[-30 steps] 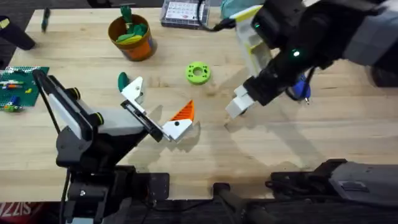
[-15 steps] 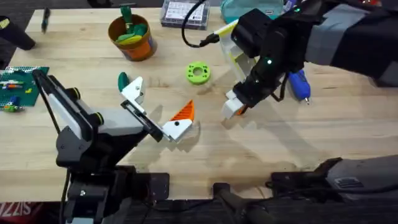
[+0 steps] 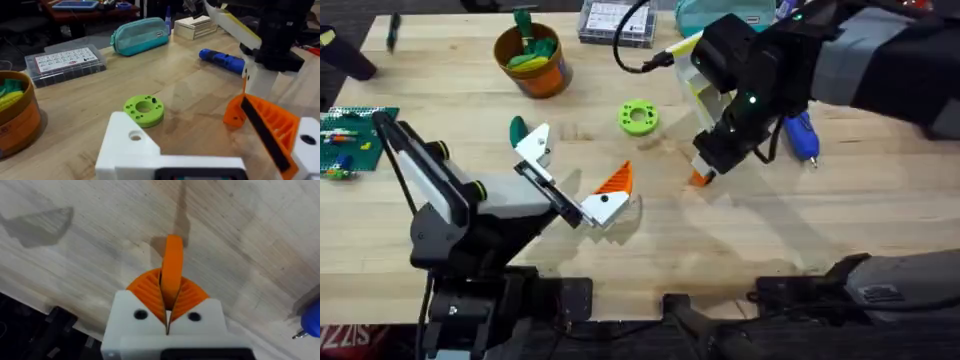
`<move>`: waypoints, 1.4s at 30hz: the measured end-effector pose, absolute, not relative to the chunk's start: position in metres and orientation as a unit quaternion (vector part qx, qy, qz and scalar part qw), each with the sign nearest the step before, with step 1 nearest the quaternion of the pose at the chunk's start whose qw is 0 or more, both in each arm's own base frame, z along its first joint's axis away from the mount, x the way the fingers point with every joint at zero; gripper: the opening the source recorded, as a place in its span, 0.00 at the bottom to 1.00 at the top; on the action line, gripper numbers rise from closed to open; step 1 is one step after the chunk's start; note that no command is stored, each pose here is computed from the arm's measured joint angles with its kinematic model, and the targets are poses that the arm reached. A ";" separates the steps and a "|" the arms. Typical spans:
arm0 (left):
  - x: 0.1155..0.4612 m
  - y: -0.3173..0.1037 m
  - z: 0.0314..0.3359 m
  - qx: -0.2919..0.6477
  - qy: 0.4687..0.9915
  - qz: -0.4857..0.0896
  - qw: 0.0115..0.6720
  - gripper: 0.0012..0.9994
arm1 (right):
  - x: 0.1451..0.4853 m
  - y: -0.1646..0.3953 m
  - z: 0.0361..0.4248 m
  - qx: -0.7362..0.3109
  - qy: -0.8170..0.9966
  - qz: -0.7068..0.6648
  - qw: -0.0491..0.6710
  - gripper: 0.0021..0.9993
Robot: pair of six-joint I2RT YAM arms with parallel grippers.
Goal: Pick up the gripper from the table and insert it into the empty holder that is missing its gripper. Then pick up a screw, insert it into the mounting hole, and use the screwdriver to tighten it. Finally, clean up the table by picking up the vegetable and placing it into the bucket.
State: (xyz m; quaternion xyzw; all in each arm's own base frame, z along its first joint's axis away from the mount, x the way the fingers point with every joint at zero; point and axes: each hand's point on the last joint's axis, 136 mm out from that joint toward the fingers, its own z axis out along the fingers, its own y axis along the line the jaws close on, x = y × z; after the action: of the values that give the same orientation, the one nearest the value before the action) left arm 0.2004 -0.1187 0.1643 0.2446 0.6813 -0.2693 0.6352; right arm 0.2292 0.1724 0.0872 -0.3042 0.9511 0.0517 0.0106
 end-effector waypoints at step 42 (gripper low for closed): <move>0.186 -0.132 0.164 0.293 0.662 -0.295 0.624 0.99 | 0.252 0.282 0.210 -0.264 0.722 0.639 0.012 0.00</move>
State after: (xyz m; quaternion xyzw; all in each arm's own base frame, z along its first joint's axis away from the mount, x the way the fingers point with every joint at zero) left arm 0.1865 -0.1321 0.1636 0.2930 0.6621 -0.2947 0.6237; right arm 0.2524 0.2815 0.2102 -0.2641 0.7224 0.6389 0.0115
